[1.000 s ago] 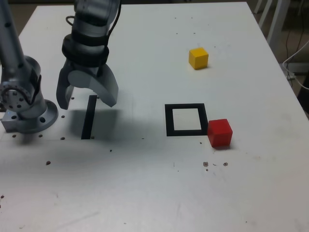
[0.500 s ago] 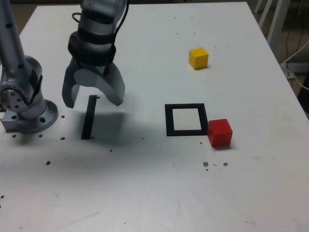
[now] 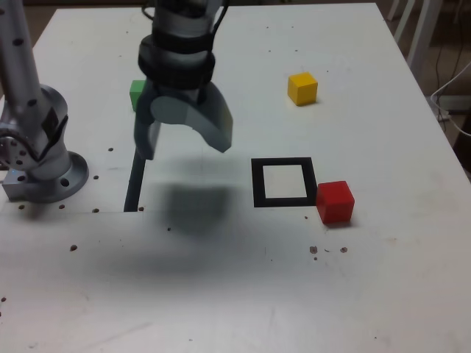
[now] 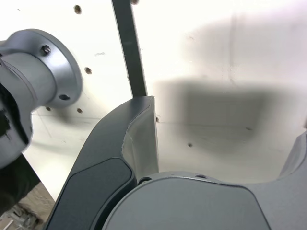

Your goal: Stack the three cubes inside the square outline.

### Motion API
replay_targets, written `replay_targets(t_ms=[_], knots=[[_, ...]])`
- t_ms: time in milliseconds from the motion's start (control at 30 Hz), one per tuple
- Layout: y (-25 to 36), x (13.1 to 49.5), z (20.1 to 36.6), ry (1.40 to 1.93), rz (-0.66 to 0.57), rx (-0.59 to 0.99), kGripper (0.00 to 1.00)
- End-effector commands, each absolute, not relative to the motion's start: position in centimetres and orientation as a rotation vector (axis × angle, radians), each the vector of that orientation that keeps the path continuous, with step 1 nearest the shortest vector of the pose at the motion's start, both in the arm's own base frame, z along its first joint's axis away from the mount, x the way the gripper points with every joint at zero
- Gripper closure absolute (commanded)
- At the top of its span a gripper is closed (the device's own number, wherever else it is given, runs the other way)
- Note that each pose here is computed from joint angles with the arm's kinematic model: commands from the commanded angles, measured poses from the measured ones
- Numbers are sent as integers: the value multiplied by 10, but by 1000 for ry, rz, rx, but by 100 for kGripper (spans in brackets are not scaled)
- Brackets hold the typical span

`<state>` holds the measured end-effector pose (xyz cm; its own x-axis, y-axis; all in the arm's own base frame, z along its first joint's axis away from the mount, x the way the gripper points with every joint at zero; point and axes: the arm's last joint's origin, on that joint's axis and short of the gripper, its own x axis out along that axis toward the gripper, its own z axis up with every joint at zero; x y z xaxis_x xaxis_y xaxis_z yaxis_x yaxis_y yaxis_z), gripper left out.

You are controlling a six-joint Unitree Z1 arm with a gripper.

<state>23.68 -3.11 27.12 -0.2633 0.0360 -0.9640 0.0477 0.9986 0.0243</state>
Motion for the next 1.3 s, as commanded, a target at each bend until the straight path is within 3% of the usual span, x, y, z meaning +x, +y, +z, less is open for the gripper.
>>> replay_targets(t_ms=[0, 467, 733, 1267], knots=[[-36, 246, 272, 1841, -8, 68, 1], [-77, 316, 283, 1800, -52, 130, 1], [-93, 353, 278, 1776, -59, 113, 1], [-109, 407, 263, 1781, -70, 68, 2]])
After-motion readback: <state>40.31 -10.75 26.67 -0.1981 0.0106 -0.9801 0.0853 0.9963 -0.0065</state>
